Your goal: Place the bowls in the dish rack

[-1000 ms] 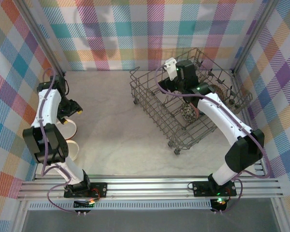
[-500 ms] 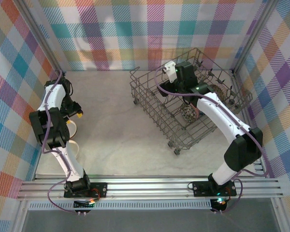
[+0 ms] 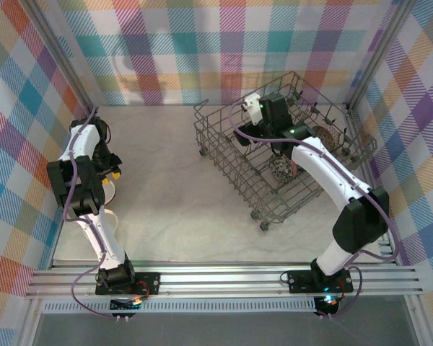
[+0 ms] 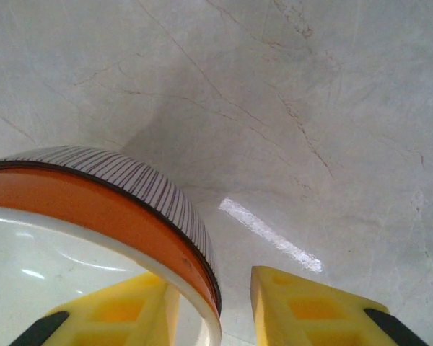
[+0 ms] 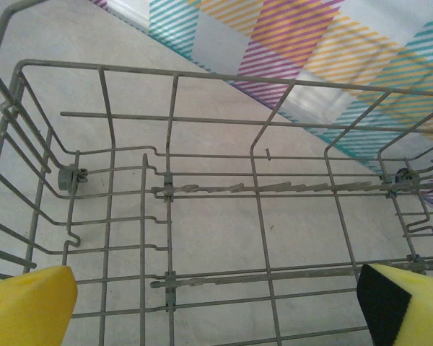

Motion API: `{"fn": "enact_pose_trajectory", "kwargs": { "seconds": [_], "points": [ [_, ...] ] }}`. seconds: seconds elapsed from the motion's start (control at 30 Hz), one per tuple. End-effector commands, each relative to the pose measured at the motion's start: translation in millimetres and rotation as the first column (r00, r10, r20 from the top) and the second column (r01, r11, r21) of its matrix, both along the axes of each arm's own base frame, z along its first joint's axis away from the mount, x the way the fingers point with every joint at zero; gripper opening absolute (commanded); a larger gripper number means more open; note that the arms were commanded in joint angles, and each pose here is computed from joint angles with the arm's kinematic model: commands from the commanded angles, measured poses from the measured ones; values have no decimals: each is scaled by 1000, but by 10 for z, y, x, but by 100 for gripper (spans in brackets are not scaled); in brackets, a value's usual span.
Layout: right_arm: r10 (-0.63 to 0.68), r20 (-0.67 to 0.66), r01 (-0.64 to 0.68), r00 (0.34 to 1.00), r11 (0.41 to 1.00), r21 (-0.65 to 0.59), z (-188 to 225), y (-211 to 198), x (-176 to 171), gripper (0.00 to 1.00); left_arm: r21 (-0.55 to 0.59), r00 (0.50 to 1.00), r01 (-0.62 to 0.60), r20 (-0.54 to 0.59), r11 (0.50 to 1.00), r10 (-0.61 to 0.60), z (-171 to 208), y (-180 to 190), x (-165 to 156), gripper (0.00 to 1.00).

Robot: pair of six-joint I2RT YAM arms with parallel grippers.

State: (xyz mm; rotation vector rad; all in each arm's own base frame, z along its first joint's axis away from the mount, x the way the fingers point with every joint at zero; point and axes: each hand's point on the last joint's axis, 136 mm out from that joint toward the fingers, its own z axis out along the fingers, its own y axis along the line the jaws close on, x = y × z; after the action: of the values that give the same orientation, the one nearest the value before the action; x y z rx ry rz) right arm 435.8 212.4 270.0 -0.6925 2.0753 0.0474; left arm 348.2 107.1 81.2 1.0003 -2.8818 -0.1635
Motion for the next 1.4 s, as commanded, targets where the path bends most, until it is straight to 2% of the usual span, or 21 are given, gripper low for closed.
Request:
{"fn": "enact_pose_trajectory", "kwargs": {
  "seconds": [0.0,0.4,0.97,1.07,1.17,1.3,1.37],
  "points": [
    [-5,-25,5,1000,1000,24,-53,22,15,100,0,1000,10,-24,1000,-10,57,44,-59,29],
    [-10,-37,12,999,999,38,-92,32,12,100,-8,999,34,-34,999,-34,114,22,-118,15],
    [2,-23,0,1000,996,85,17,87,11,100,-60,996,24,84,998,-19,559,-173,-165,1],
    [12,-13,-11,1000,995,95,85,107,18,100,-37,989,15,149,999,-9,760,-184,-142,0],
    [34,-3,-33,999,992,122,203,162,15,100,-24,957,-12,289,1000,18,1100,-217,-8,0],
    [66,13,-67,998,985,158,377,235,1,100,-50,885,-30,462,998,50,1606,-388,242,0],
    [93,25,-96,995,977,188,509,290,-25,99,-67,827,-12,561,998,47,1942,-600,416,0]
  ]
}}
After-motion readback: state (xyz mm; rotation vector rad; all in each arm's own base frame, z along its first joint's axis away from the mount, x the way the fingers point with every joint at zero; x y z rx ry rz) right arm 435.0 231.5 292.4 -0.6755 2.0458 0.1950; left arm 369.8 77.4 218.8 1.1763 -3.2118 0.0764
